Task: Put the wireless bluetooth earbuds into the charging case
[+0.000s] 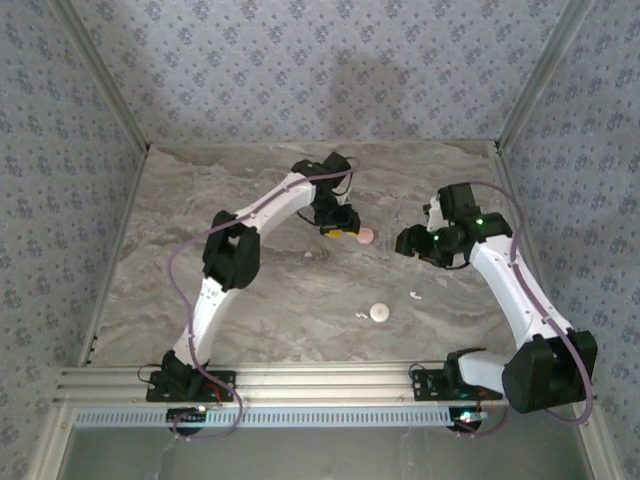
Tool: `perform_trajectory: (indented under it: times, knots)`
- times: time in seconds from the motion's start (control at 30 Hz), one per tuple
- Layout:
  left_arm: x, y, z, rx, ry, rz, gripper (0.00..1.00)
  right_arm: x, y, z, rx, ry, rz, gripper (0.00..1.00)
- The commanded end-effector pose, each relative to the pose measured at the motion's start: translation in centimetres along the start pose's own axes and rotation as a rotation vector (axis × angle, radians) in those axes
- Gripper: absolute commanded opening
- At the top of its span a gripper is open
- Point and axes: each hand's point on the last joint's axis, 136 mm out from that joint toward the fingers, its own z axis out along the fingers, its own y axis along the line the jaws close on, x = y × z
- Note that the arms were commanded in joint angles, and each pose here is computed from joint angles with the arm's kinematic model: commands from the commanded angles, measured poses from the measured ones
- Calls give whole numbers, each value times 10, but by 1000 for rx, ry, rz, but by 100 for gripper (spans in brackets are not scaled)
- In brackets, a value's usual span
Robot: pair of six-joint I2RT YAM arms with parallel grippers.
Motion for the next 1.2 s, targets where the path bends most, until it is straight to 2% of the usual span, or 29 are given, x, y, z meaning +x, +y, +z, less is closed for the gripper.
perform_trajectory:
  times: [0.0,0.2,0.37,0.67,1.17]
  knots:
    - [14,7,-47,-50,-73,53,48,31,-3,9,85,135,22,59]
    - [56,43,-58,-75,-102,-6,48,82,-2,45,199,337,-27,61]
    - [77,70,-60,-76,-111,-53,48,101,-3,73,272,408,-57,65]
    - [88,84,-66,-55,-127,-66,48,109,-14,102,449,538,-229,68]
    - [91,90,-67,-41,-139,-82,46,128,-24,119,469,639,-221,64]
